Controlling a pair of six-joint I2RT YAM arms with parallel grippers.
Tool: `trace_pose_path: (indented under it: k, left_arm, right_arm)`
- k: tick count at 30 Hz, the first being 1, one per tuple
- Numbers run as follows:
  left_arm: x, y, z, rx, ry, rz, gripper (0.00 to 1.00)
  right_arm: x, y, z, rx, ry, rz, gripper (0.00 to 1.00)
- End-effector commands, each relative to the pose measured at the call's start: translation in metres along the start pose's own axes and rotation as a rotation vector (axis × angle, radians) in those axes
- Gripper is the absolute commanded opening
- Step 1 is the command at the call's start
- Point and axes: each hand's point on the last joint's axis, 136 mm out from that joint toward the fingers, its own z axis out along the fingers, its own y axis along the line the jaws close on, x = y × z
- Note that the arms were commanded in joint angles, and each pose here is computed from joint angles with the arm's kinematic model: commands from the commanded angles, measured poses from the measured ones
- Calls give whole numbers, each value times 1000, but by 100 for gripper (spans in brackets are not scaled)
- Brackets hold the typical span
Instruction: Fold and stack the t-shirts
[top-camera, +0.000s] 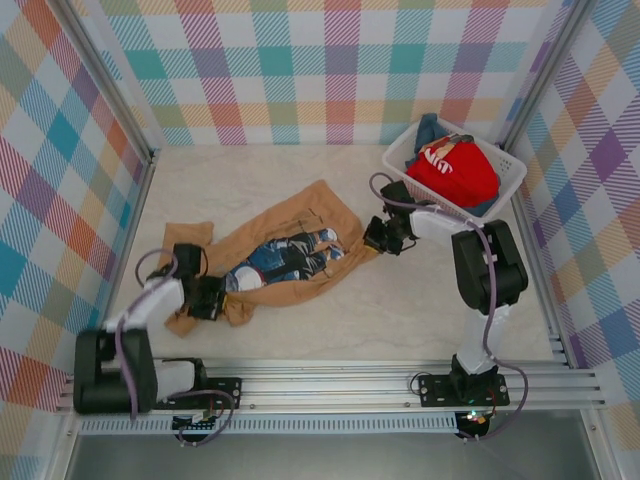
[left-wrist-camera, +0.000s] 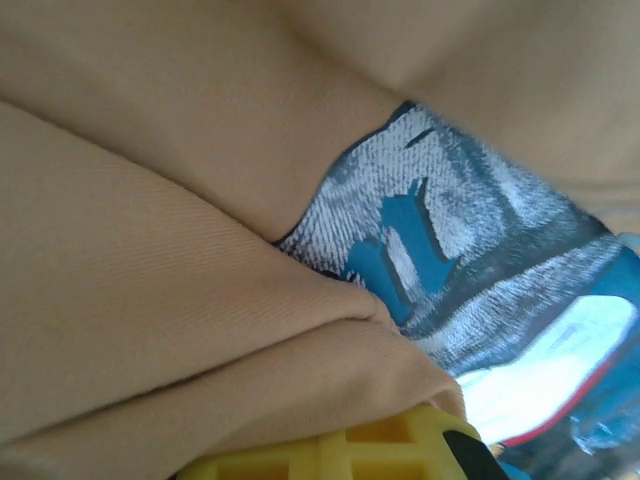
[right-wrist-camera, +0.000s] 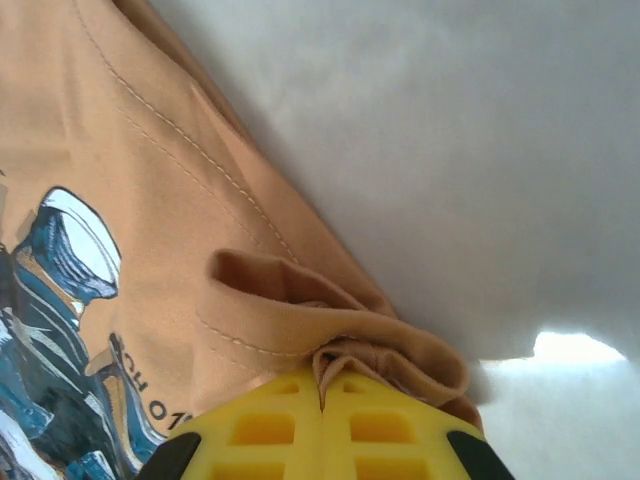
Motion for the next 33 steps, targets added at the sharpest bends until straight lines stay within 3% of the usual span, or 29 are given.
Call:
trace_pose_path:
  k: [1,5,9,11,13,17,22,28,33]
  left_arm:
    - [-27,-62,19,30,-23,131,0]
    - [-60,-151,25,100,-29,190,0]
    - [-76,-248,5,195,-22,310,0]
    - [-75,-274,-9,245,-29,349,0]
    - [-68,-277,-21,265,-15,361,0]
    - [-44,-224,-49,187,-31,386,0]
    - [4,-94,-91,92,-87,285,0]
    - [44,-3,-34,157,28,129,0]
    - [44,16,-17,153,29,124,0]
  right_arm:
    - [-32,7,-4,8,-29,12,0]
    - [-72,37,-10,-41,-74,0,0]
    - [-96,61,-29,-60,-132,-12,0]
    - [-99,63,-40,-60,-168,-6,0]
    - [-95,66,-52,-83,-190,-9,0]
    - [-75,68,-69,-111,-188,-51,0]
    - [-37,60,-90,-117,-154,-106,0]
    - [4,12,-72,-4,-100,-117,0]
    - [29,-35,-49,110,-52,-105,0]
